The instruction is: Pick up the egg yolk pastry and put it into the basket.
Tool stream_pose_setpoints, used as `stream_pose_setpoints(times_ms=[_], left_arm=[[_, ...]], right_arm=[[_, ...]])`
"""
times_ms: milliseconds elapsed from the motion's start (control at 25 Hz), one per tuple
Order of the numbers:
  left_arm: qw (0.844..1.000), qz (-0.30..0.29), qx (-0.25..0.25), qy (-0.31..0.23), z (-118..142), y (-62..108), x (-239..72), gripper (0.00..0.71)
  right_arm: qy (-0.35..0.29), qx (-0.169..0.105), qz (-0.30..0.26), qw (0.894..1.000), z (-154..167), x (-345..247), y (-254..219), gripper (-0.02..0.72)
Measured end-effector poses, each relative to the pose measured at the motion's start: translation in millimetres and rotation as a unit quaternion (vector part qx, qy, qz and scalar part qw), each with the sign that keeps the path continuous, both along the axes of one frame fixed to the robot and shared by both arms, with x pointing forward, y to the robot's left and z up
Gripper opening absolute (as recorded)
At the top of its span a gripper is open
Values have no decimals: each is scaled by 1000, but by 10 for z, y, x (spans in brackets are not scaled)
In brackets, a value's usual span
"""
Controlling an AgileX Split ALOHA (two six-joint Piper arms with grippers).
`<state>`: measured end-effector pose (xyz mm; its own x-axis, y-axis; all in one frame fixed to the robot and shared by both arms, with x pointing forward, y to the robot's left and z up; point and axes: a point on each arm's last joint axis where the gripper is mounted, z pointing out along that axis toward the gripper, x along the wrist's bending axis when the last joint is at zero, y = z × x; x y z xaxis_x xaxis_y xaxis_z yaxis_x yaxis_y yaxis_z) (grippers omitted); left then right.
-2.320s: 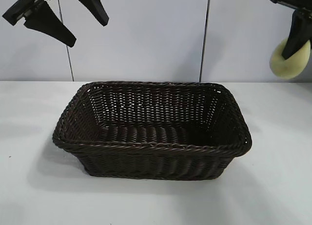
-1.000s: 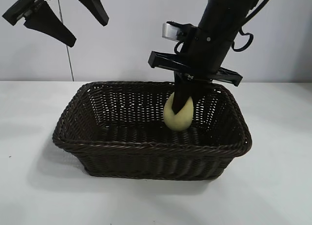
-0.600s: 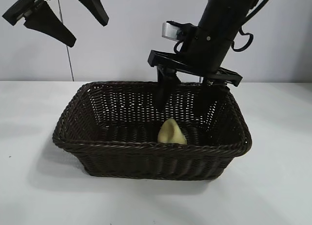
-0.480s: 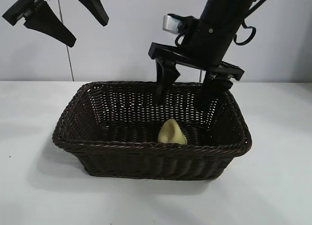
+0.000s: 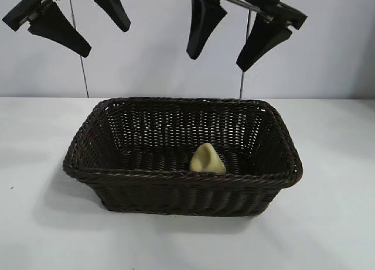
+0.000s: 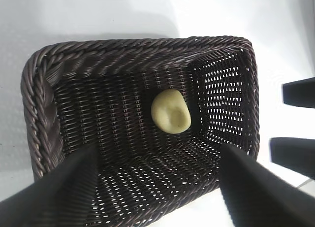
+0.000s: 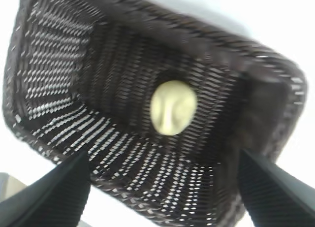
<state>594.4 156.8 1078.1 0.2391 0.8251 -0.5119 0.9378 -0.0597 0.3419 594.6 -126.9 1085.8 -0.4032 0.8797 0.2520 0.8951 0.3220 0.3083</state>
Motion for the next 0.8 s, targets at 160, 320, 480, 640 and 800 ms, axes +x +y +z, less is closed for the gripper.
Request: stream_pose_setpoints(times_ms=[160,320,480,640,800], left_arm=[[1000,0,0,0,0,0,-1,508],[1000,-1,0,2,-1,0,-4,508],[1000,-1,0,2,-1,0,-4,508],[1000,-1,0,2,-1,0,-4,508],[1000,-1,0,2,-1,0,-4,508]], right_arm=[[9,-4,-24,1000,-5,69,-194,590],[11,9,-53,998,2,167,-445,590],[11,21,-63,998,10,210,-571,590],[11,23,-62,998,12,213,-580,590],[10,23,-61,998,12,213,-579,590]])
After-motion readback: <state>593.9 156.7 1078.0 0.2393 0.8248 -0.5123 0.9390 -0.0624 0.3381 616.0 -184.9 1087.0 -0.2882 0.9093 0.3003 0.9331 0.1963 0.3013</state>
